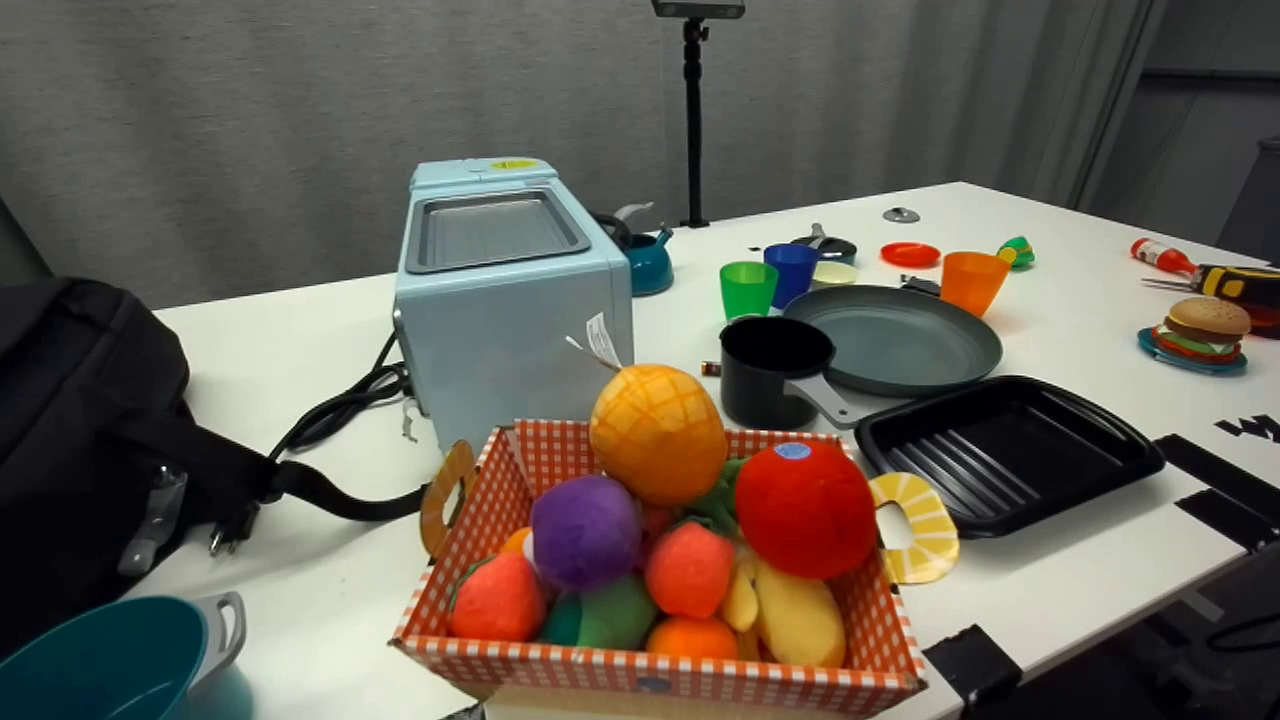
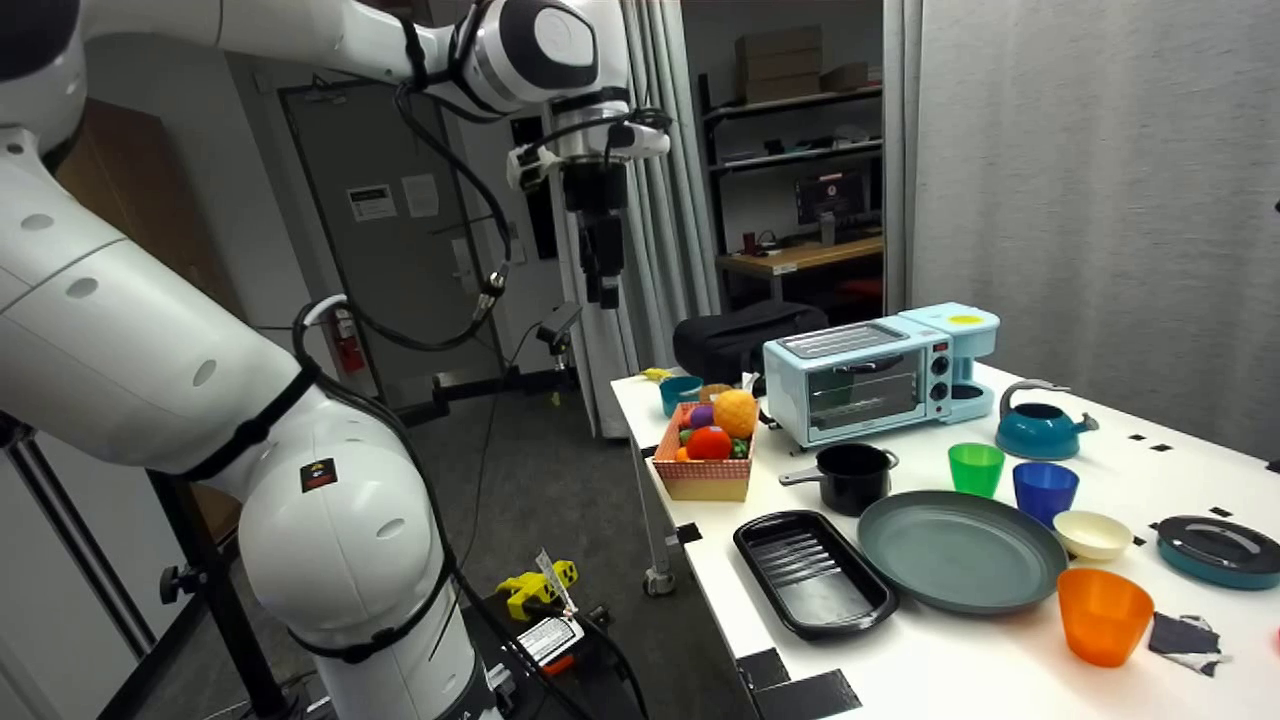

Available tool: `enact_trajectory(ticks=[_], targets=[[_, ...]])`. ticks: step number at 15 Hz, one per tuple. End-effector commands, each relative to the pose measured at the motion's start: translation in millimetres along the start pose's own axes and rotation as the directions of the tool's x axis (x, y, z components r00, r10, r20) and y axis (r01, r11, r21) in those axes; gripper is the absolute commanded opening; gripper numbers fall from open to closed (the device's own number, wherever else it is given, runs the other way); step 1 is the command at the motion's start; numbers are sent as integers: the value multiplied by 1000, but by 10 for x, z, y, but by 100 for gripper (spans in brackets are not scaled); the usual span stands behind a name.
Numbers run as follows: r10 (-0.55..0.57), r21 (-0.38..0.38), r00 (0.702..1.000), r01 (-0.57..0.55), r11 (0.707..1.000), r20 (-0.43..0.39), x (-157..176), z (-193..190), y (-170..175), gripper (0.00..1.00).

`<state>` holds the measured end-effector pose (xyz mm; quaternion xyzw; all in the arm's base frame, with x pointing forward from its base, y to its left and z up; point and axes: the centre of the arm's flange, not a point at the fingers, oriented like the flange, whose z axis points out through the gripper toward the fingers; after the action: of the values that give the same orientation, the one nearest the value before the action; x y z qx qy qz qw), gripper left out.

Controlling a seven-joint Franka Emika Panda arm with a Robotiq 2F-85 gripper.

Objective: Pour the fries out of the orange cup and onto the grey plate

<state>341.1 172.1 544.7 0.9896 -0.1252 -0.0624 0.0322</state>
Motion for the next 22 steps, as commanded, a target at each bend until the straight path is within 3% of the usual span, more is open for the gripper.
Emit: enact_trajectory(ticks=[1, 10, 16, 22], targets=[[-11, -19, 1000, 11, 1000, 6, 220, 142, -43, 100], [69, -83, 997, -70, 994, -24, 1247, 691, 58, 100], [175, -110, 984, -179, 978, -46, 1999, 972, 426, 100], [276, -137, 958, -284, 949, -76, 2532, 1112, 854, 100]])
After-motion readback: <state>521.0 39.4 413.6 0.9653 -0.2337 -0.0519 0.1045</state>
